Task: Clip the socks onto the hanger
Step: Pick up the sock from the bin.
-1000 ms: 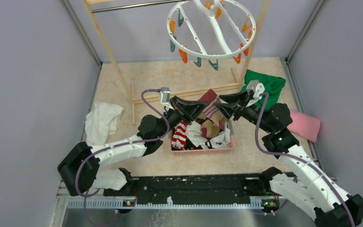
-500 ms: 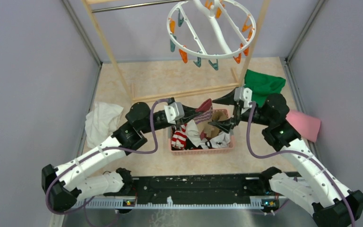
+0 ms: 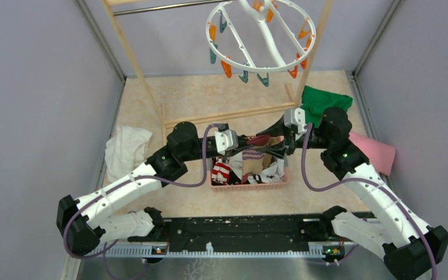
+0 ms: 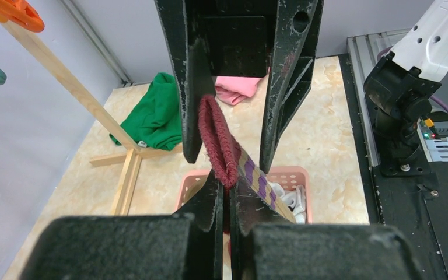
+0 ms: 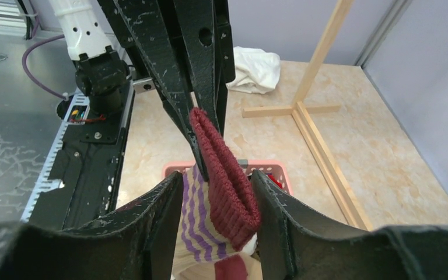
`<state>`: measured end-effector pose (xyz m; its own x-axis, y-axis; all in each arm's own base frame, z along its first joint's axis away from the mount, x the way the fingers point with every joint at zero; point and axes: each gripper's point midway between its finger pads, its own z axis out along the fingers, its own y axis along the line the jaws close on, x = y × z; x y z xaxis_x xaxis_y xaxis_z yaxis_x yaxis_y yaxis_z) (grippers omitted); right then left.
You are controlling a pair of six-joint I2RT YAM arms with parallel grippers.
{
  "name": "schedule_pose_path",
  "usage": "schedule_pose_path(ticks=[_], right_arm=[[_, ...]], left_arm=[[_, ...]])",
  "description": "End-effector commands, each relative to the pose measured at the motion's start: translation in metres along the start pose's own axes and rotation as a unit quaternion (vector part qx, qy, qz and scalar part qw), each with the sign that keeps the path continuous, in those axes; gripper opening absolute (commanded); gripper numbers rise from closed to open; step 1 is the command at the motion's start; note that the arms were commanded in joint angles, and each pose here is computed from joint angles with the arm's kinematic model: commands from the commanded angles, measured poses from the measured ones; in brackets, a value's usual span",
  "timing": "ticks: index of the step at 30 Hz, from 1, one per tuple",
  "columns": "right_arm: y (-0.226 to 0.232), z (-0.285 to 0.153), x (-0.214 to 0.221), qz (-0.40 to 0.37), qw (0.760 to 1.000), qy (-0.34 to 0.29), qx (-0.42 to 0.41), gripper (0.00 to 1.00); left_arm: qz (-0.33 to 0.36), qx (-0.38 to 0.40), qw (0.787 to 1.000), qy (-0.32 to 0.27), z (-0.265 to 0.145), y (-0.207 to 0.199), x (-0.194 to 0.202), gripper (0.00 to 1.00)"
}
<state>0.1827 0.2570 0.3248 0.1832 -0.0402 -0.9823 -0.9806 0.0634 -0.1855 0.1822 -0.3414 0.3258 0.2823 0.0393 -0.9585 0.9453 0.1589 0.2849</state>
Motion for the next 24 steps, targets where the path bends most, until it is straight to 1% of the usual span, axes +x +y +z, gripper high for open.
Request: schedule_pose_path(ticks=[1, 6, 7, 9, 10, 12, 13, 15, 17, 18, 20, 21, 22, 24], right_arm=[[0.002, -0.005, -0.023, -0.043, 0.999, -0.013, 0.001, 0.43], [-0.002, -0.007, -0.025, -0.046, 0.999, -0.012, 0.021, 0.26], [-0.004, -0.008, -0.026, -0.048, 0.998, -0.013, 0.028, 0.2], [-0.007, -0.009, -0.03, -0.055, 0.998, -0.017, 0.041, 0.03], [-0.009, -0.01, -0.031, -0.056, 0.997, -0.017, 0.047, 0.0], [-0.01, -0.011, -0.032, -0.055, 0.997, -0.018, 0.054, 0.0], [-0.01, -0.011, -0.033, -0.053, 0.997, -0.019, 0.056, 0.0], [-0.015, -0.013, -0.038, -0.052, 0.996, -0.025, 0.071, 0.0], [-0.019, -0.015, -0.04, -0.046, 0.994, -0.029, 0.091, 0.0], [-0.021, -0.016, -0.041, -0.044, 0.994, -0.031, 0.1, 0.0], [-0.022, -0.018, -0.043, -0.039, 0.992, -0.036, 0.114, 0.0], [-0.022, -0.019, -0.043, -0.036, 0.992, -0.037, 0.117, 0.0], [-0.022, -0.019, -0.043, -0.033, 0.992, -0.038, 0.118, 0.0], [-0.022, -0.02, -0.042, -0.032, 0.991, -0.039, 0.12, 0.0]], left_arm=[[0.029, -0.012, 0.998, -0.047, -0.004, 0.007, -0.031, 0.0], [0.023, -0.027, 0.998, -0.054, -0.007, 0.009, -0.029, 0.0], [0.022, -0.031, 0.998, -0.055, -0.008, 0.009, -0.03, 0.0], [0.019, -0.036, 0.998, -0.057, -0.009, 0.01, -0.03, 0.0], [0.018, -0.039, 0.997, -0.057, -0.01, 0.01, -0.029, 0.0], [0.015, -0.05, 0.997, -0.062, -0.012, 0.013, -0.031, 0.0], [0.013, -0.057, 0.996, -0.065, -0.012, 0.015, -0.032, 0.02], [0.001, -0.082, 0.993, -0.082, -0.017, 0.021, -0.037, 0.18], [-0.011, -0.101, 0.988, -0.118, -0.022, 0.022, -0.044, 0.28], [-0.02, -0.112, 0.983, -0.142, -0.027, 0.023, -0.048, 0.38], [-0.039, -0.135, 0.971, -0.192, -0.038, 0.023, -0.054, 0.64], [-0.052, -0.141, 0.965, -0.213, -0.043, 0.022, -0.054, 0.74], [-0.064, -0.148, 0.96, -0.227, -0.047, 0.021, -0.05, 0.78], [-0.071, -0.156, 0.955, -0.243, -0.049, 0.022, -0.05, 0.8]])
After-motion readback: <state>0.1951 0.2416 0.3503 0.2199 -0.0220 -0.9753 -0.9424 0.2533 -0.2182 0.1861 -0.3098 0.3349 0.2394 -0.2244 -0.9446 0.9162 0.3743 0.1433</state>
